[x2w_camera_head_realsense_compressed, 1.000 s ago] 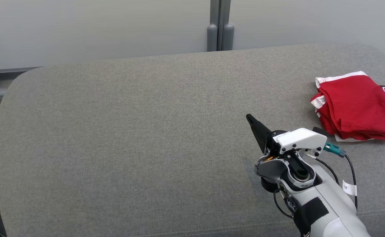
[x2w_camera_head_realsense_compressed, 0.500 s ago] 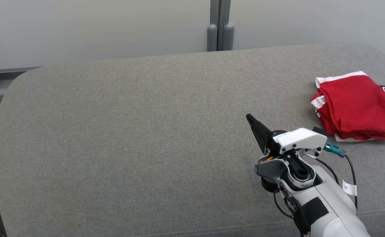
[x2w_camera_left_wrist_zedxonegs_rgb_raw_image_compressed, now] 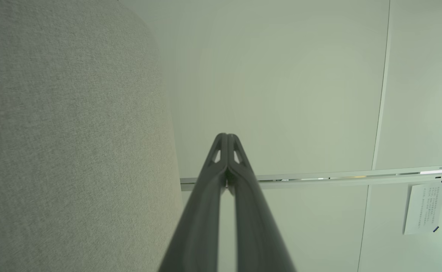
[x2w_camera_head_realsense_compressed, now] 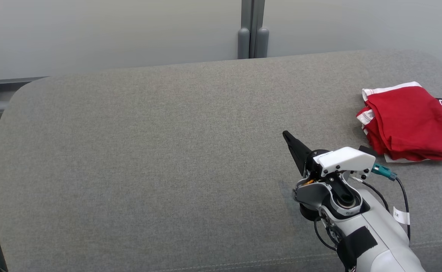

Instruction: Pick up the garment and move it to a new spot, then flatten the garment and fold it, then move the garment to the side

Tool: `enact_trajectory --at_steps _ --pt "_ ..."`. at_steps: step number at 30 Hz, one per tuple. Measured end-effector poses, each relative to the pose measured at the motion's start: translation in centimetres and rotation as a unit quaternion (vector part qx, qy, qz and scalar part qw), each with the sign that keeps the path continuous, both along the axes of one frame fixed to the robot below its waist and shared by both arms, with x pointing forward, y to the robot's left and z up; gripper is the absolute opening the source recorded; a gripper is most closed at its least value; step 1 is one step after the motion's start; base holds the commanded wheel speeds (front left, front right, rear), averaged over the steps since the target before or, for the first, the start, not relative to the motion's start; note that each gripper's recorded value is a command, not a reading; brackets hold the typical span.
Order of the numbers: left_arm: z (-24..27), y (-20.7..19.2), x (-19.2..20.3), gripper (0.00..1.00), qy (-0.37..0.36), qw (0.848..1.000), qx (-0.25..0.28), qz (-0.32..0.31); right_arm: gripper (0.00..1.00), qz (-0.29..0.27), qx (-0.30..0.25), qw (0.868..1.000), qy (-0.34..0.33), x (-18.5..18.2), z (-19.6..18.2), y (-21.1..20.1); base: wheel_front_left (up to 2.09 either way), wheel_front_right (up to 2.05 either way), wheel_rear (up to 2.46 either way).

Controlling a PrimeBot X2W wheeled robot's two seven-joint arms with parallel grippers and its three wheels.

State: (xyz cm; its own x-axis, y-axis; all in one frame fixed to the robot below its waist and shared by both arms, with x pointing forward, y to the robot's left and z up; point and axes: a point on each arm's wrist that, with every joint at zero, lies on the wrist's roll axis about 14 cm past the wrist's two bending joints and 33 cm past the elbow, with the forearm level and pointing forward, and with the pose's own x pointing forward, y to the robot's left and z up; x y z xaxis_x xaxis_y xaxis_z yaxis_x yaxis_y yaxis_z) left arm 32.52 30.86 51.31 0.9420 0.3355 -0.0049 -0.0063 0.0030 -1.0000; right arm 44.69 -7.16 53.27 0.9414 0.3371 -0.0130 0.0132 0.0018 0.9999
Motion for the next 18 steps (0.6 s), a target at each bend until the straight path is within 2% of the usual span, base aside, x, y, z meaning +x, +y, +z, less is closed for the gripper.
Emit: enact_trajectory --at_steps 18 --pt "0.00 -0.01 0.01 0.00 0.000 1.000 0.000 0.000 0.00 0.000 0.000 1.000 0.000 0.00 0.00 0.00 0.00 0.00 0.00"
